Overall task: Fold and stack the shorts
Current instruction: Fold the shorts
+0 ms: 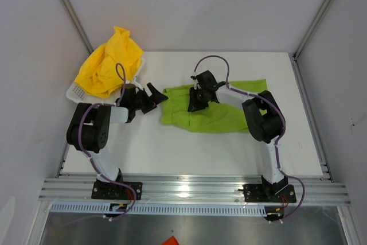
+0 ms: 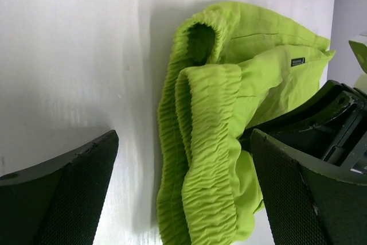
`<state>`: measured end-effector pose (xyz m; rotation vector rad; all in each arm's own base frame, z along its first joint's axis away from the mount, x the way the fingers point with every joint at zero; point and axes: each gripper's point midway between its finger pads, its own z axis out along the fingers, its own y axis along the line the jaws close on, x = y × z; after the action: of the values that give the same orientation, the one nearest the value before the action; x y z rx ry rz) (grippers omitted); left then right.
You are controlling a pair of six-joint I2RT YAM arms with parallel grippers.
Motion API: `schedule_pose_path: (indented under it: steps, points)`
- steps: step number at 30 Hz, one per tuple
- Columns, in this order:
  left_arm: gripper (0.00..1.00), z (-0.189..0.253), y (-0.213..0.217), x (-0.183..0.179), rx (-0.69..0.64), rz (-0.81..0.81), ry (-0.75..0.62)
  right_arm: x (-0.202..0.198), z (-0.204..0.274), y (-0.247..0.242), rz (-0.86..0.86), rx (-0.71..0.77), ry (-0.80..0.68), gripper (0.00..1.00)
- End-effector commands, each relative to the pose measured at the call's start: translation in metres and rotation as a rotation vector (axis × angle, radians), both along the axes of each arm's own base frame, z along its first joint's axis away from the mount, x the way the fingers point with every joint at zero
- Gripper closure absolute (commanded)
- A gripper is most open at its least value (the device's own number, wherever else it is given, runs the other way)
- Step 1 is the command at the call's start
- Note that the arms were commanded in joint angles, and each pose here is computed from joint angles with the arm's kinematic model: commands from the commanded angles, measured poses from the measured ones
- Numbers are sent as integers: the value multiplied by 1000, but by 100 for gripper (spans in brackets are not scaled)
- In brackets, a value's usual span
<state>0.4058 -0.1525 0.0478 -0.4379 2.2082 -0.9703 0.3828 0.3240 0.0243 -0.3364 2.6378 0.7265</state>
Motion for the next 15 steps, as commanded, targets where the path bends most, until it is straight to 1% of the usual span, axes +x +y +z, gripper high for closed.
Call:
schedule_pose_path:
  steps: [1, 7, 9, 12, 15]
  points:
    - [1, -18, -12, -15, 2, -25, 37, -63, -54, -26, 90, -176, 166, 75]
    - [1, -23, -21, -17, 5, -26, 23, -91, -47, -11, 171, -164, 170, 74]
    - [1, -24, -21, -19, 1, -15, 17, -95, -44, -10, 178, -151, 166, 74]
    - [1, -28, -14, -21, 39, 28, 2, -100, -38, -7, 187, -133, 165, 75]
    - [1, -26, -13, -20, 26, 48, -26, -103, -32, -5, 195, -115, 163, 74]
